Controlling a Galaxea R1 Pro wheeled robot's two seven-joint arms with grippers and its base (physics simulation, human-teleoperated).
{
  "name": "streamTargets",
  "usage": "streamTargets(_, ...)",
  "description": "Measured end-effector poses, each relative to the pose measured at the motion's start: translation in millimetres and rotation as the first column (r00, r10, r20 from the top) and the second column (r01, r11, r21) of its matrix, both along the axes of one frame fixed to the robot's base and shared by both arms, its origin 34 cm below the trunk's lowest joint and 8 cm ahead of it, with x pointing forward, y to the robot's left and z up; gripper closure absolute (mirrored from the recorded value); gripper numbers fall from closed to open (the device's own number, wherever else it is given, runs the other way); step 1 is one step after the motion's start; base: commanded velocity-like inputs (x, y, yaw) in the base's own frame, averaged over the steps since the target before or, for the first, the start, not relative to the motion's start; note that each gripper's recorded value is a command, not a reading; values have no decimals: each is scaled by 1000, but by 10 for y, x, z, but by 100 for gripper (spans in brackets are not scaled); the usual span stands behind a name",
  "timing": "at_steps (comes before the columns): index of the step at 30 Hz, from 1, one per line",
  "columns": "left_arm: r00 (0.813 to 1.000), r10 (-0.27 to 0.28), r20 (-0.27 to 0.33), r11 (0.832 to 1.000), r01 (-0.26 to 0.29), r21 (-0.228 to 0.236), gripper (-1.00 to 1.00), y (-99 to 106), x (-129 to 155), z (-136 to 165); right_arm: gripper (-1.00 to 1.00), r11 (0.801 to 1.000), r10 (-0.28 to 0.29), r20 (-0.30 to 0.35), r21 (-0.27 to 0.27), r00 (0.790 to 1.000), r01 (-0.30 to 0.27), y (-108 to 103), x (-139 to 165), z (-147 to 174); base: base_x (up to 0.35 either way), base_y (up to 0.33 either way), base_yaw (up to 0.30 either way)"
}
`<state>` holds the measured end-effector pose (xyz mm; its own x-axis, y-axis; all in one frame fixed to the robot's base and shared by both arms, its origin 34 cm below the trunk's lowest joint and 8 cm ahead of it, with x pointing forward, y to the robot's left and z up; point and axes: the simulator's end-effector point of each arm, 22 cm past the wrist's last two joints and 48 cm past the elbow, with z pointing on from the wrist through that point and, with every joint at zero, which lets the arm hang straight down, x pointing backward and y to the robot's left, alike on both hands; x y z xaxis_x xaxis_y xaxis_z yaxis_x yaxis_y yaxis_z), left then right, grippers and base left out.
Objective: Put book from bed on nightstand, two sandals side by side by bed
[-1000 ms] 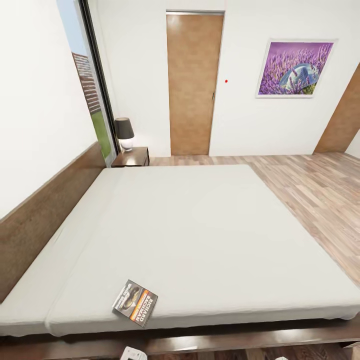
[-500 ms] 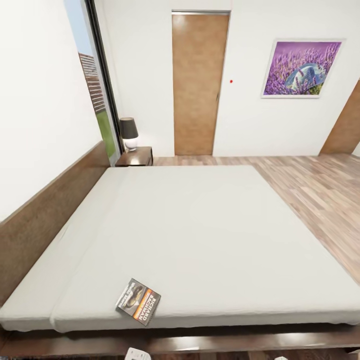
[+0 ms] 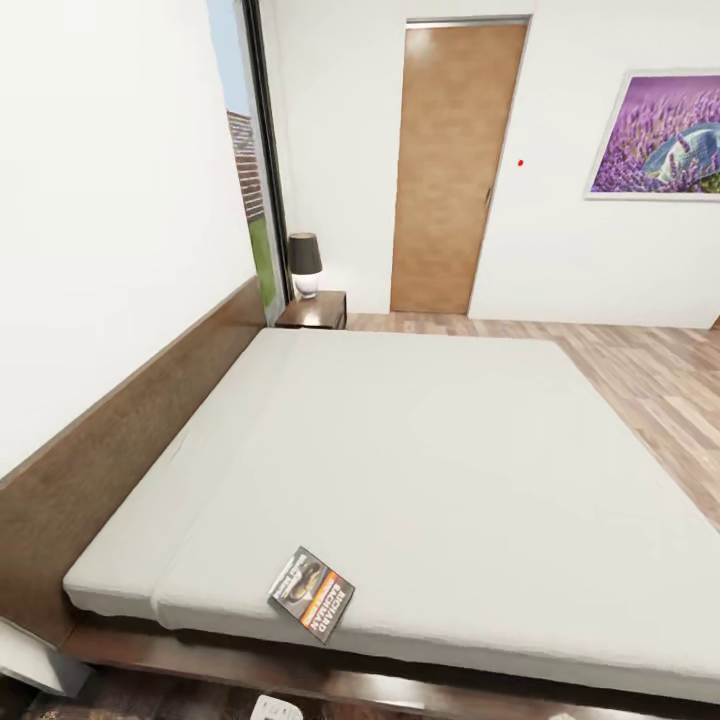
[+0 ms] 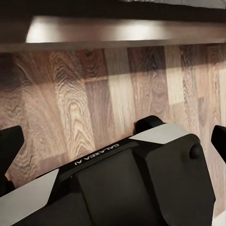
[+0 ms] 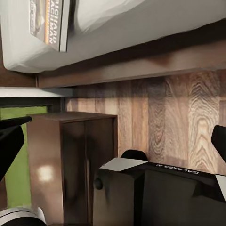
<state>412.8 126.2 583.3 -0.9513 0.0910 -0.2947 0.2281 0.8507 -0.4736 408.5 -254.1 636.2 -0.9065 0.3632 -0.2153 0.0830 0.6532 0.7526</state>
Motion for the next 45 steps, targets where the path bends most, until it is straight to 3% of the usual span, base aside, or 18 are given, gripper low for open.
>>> streamTargets(34,1000,0,-1,1000,0,0,-100,0,-1,0,-100,1000,1,0,0,1000,-1,2,-1,1,-11,0,293)
streamTargets(45,1000,0,-1,1000,0,0,-100,-1,-1,0,-100,1000,2,0,3,1000,-2,12,-3,2,0,0,56)
